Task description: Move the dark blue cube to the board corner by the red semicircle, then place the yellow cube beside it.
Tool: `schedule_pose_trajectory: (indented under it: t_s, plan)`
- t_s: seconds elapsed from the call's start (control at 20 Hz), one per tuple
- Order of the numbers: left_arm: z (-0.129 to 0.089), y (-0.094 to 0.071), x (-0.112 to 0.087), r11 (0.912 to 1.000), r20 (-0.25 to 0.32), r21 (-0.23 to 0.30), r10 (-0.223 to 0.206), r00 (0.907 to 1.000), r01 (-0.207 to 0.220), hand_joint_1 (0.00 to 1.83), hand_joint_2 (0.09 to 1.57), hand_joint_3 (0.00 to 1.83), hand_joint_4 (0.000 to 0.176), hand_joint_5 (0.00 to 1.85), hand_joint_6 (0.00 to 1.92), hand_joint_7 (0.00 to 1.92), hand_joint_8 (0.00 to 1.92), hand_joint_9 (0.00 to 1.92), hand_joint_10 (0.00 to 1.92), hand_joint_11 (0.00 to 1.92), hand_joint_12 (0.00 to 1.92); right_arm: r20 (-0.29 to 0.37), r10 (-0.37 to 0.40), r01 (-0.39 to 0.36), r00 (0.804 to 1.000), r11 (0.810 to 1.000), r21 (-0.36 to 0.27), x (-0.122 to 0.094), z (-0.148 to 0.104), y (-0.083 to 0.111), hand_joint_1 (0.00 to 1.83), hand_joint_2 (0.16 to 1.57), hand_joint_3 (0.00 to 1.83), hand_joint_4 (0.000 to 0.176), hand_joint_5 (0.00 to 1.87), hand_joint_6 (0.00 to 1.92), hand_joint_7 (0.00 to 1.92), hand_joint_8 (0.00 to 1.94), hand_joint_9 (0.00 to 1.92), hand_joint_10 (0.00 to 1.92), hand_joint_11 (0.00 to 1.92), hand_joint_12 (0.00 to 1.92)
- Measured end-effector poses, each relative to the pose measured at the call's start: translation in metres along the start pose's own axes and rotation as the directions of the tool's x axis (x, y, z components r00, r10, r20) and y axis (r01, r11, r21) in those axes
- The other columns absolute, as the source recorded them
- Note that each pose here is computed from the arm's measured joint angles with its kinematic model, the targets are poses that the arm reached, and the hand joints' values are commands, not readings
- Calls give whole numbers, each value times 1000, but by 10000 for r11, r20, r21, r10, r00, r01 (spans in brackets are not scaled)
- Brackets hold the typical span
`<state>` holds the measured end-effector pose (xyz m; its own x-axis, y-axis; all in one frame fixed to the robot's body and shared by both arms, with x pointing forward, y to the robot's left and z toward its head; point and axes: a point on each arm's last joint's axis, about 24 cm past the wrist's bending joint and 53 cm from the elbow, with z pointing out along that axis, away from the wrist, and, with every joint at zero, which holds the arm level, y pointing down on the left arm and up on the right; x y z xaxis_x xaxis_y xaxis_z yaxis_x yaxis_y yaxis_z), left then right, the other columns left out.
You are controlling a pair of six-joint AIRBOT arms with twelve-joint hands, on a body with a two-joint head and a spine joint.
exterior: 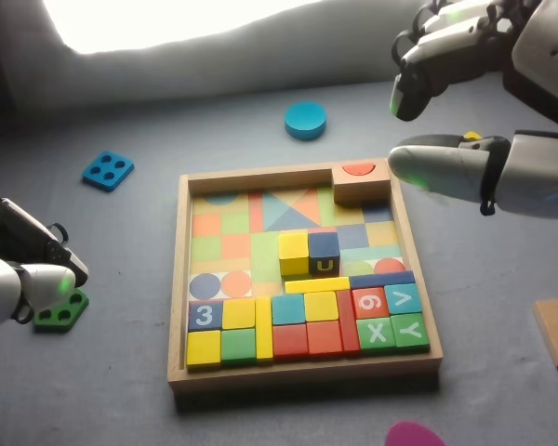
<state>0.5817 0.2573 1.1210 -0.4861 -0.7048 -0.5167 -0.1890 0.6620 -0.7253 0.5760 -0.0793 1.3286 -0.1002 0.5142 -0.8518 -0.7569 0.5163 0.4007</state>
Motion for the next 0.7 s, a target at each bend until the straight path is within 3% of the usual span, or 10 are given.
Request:
schedule_pose_trajectory:
  t_s: [0.05, 0.1, 0.4, 0.55, 0.6, 0.7]
  plan:
    - [0, 0, 0, 10000, -13, -8, 31, 10000, -31, 100, 1242, 45, 80, 79, 4, 79, 2, 106, 28, 0, 451, -45, -7, 7, 10000, 10000, 20, 1, 0, 0, 92, 1166, 18, 0, 216, 14, 233, 4, 252, 47, 0, 889]
    - [0, 1, 2, 10000, -71, -45, 8, 10000, -8, 59, 1261, 23, 78, 52, 1, 67, 0, 111, 15, 0, 453, -106, -12, 13, 9999, 10000, 45, 2, 0, -1, 103, 1165, 2, 0, 233, 7, 240, 1, 266, 24, 0, 908]
    - [0, 0, 0, 10000, 0, 0, 4, 10000, -4, 0, 1242, 0, 54, 28, 0, 52, 0, 71, 0, 0, 311, -67, -35, 35, 10000, 10000, 11, 2, 0, 0, 83, 1164, 0, 0, 218, 1, 226, 0, 215, 1, 0, 755]
    - [0, 0, 0, 10000, 0, 0, 4, 10000, -4, 0, 1222, 0, 57, 38, 3, 53, 0, 49, 2, 0, 192, -68, -67, 67, 10000, 10000, 17, 2, 0, 0, 56, 1158, 0, 0, 189, 0, 181, 0, 180, 1, 0, 645]
    - [0, 0, 0, 10000, 0, 0, 4, 10000, -4, 0, 1225, 0, 56, 33, 0, 38, 0, 33, 0, 0, 154, -71, -129, 129, 9999, 9999, 21, 2, 0, -1, 51, 1154, 0, 2, 192, 3, 183, 3, 181, 3, 0, 634]
    - [0, 0, 0, 10000, -10, -6, 15, 10000, -15, 0, 1223, 0, 56, 30, 4, 40, 3, 37, 3, 0, 144, -36, -78, 78, 10000, 9999, 126, 1, 0, -3, 30, 1154, 0, 23, 297, 19, 188, 1, 174, 0, 0, 574]
